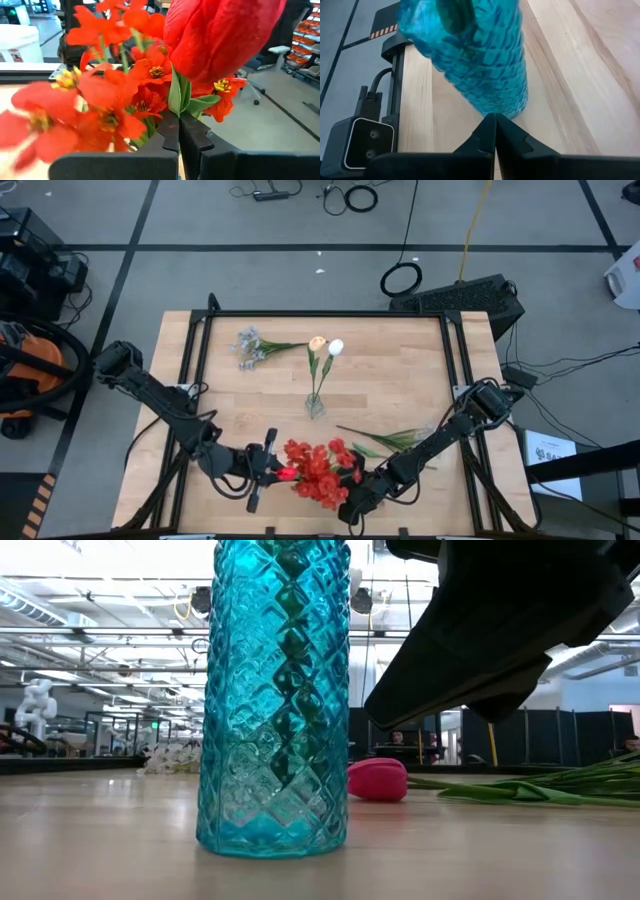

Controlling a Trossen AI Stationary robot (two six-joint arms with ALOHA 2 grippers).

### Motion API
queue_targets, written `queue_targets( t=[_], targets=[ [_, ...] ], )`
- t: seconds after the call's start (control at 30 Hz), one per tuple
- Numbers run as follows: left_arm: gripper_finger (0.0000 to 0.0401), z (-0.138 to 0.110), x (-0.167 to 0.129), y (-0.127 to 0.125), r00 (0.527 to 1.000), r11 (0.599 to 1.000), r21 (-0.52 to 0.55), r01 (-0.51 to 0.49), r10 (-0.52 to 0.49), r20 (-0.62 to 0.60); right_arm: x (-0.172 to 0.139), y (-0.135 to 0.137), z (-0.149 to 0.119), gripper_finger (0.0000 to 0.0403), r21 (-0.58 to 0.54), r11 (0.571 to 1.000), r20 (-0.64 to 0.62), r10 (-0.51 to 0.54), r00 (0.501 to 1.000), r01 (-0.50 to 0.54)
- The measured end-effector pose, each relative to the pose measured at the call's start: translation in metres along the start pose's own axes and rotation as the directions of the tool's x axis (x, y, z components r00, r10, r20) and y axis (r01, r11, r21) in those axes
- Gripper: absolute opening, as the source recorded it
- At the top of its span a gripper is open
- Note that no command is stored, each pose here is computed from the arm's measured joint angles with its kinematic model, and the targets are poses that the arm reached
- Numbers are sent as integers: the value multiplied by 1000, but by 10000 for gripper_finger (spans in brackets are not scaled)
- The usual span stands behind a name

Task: Sort flowers into vase by color
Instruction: Put the top red tulip into the blue vase, then put the bottom white flowers into the transparent vase

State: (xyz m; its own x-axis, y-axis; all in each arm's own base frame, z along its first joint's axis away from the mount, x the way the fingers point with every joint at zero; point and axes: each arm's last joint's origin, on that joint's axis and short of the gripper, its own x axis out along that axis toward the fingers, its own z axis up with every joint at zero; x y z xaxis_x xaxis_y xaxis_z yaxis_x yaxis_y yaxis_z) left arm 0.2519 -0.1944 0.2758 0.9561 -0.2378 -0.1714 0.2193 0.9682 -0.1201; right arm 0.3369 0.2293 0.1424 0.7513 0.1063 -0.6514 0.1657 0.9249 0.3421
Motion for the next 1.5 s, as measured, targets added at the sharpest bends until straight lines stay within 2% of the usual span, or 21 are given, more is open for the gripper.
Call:
queue_targets(
  t=[0.1, 0.3, 0.4, 0.7, 0.9, 1.03, 1.3, 1.4, 1.5],
  targets=[
    [0, -4, 0, 1, 999, 1000, 9, -10, 10, -41, 0, 0, 0, 0, 1, 1000, 0, 0, 1000, 0],
    [2, -11, 3, 1, 997, 996, -86, -22, 15, -81, 0, 0, 0, 0, 16, 1000, 0, 1, 1000, -1],
    [18, -12, 3, 0, 995, 996, -87, 15, -23, -97, 0, 0, 0, 0, 29, 1000, 0, 0, 1000, 0],
    [90, -14, 3, 0, 994, 996, -84, 20, -29, -109, 0, 0, 0, 0, 55, 998, 0, 1, 1000, -1],
    [97, -11, 4, -1, 996, 995, -96, 27, -35, -83, 0, 0, 0, 0, 57, 998, 2, 4, 1000, -4],
    [97, -12, 3, 0, 995, 996, -87, 24, -31, -90, -4, -3, -3, 0, 36, 999, -80, -6, 997, 9],
    [97, -10, -5, 6, 989, 998, -67, -12, 2, -146, -50, -12, 10, 0, 7, 995, -233, -98, 968, 102],
    [97, -5, -11, 8, 990, 998, -67, -20, 10, -141, -71, -17, 15, 0, -23, 992, -301, -123, 946, 121],
    [97, -3, -18, 11, 985, 998, -50, -31, 22, -174, -94, -26, 18, 0, -54, 981, -361, -193, 912, 186]
  ],
)
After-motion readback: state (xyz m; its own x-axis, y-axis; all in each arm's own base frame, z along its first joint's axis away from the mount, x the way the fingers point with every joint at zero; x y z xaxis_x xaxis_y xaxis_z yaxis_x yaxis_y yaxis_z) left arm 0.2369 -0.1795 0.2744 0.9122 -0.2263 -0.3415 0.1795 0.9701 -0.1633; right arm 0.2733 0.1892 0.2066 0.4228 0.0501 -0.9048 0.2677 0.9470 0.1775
